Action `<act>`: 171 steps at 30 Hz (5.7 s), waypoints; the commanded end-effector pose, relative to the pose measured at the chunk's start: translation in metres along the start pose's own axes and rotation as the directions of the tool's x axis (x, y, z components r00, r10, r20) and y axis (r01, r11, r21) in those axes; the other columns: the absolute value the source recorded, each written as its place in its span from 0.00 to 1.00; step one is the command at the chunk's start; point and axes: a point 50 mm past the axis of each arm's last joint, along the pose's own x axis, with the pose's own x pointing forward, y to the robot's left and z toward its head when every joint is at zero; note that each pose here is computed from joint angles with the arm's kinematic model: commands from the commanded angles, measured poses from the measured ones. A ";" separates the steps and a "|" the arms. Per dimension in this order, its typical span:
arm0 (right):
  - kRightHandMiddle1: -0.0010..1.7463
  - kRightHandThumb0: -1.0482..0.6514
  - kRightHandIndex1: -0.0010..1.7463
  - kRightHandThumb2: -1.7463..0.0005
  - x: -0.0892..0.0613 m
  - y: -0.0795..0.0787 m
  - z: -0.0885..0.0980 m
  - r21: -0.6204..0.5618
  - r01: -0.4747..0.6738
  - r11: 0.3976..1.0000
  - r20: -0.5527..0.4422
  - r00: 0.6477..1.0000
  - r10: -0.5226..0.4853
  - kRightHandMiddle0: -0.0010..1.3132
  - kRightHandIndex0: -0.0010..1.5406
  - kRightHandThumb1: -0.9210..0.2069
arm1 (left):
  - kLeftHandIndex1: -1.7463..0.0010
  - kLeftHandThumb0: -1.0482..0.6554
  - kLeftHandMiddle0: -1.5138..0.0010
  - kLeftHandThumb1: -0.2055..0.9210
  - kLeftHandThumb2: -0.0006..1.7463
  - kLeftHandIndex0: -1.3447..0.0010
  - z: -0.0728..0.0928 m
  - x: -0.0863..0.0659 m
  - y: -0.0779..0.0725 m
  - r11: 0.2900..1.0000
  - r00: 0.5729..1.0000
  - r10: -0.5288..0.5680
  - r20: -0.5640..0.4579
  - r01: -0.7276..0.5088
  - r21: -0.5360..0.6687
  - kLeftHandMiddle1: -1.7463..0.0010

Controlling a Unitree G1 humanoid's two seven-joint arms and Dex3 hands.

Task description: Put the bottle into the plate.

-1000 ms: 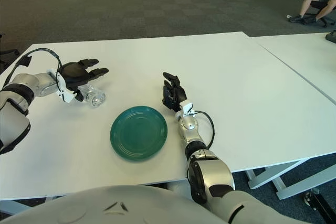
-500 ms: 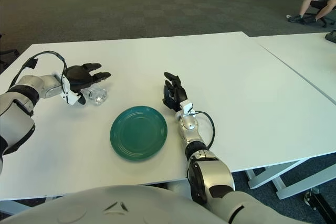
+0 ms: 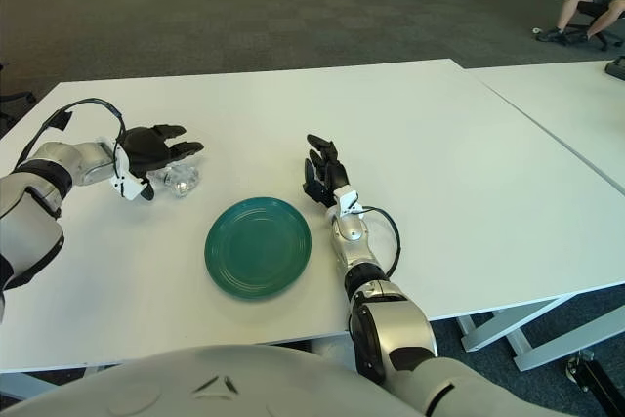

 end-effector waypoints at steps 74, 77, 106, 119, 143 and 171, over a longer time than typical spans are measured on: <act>0.37 0.22 0.01 0.54 -0.023 -0.014 -0.015 0.028 -0.030 0.999 -0.005 1.000 0.030 0.00 0.17 0.00 | 0.02 0.36 0.75 0.70 0.31 0.81 0.029 0.012 -0.020 0.995 0.991 0.010 -0.133 -0.023 -0.098 0.35; 0.37 0.22 0.01 0.54 -0.023 -0.014 -0.015 0.027 -0.031 0.999 -0.003 1.000 0.031 0.00 0.17 0.00 | 0.05 0.37 0.75 0.66 0.47 0.68 0.031 0.012 -0.021 0.995 0.991 0.014 -0.137 -0.027 -0.098 0.29; 0.36 0.24 0.00 0.56 -0.025 -0.015 -0.017 0.069 -0.031 0.997 -0.013 0.999 0.031 0.00 0.17 0.00 | 0.19 0.61 0.59 0.39 0.74 0.49 0.041 0.010 -0.032 0.981 0.990 -0.038 -0.132 0.012 -0.193 0.00; 0.36 0.22 0.00 0.55 -0.025 -0.016 -0.017 0.066 -0.042 0.997 -0.005 0.999 0.043 0.00 0.16 0.00 | 0.13 0.61 0.53 0.29 0.84 0.48 0.037 0.009 -0.031 0.967 0.986 0.001 -0.169 -0.044 -0.251 0.00; 0.37 0.22 0.00 0.55 -0.025 -0.017 -0.016 0.064 -0.034 0.997 -0.002 0.999 0.035 0.00 0.17 0.00 | 0.00 0.61 0.42 0.28 0.82 0.56 0.002 0.009 0.015 0.912 0.939 0.237 -0.251 -0.304 -0.275 0.20; 0.37 0.22 0.00 0.56 -0.020 -0.017 -0.017 0.058 -0.038 0.998 -0.037 0.999 0.041 0.00 0.17 0.00 | 0.00 0.61 0.50 0.30 0.87 0.61 -0.006 0.003 0.044 0.846 0.853 0.493 -0.171 -0.516 -0.137 0.02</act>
